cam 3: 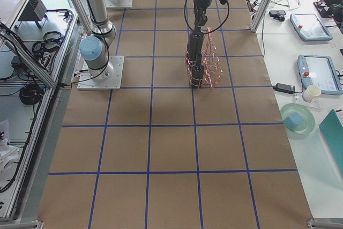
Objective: Place wine into wine basket
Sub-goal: 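Lower the bottle into the empty rack slot beside the other bottles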
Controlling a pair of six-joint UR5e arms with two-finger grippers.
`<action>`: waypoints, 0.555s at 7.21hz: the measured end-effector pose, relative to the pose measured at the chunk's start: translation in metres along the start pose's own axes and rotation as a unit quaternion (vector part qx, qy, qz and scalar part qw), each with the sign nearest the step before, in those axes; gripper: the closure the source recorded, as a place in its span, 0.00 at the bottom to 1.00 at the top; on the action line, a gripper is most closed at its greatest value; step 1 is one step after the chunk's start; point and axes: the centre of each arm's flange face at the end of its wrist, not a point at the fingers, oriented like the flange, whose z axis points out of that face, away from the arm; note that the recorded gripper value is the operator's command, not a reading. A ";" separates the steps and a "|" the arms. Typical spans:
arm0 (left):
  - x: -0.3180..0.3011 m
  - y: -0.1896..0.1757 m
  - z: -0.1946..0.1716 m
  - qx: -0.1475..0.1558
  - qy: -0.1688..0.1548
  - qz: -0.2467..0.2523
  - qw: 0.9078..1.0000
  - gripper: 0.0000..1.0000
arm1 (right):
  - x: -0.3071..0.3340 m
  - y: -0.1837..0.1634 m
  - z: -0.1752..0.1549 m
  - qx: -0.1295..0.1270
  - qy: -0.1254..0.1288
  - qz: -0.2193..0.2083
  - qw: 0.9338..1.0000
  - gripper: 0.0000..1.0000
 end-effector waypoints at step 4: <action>0.001 0.008 -0.011 0.010 -0.001 0.000 1.000 0.00 | 0.000 -0.006 0.013 -0.001 0.001 -0.002 1.000 1.00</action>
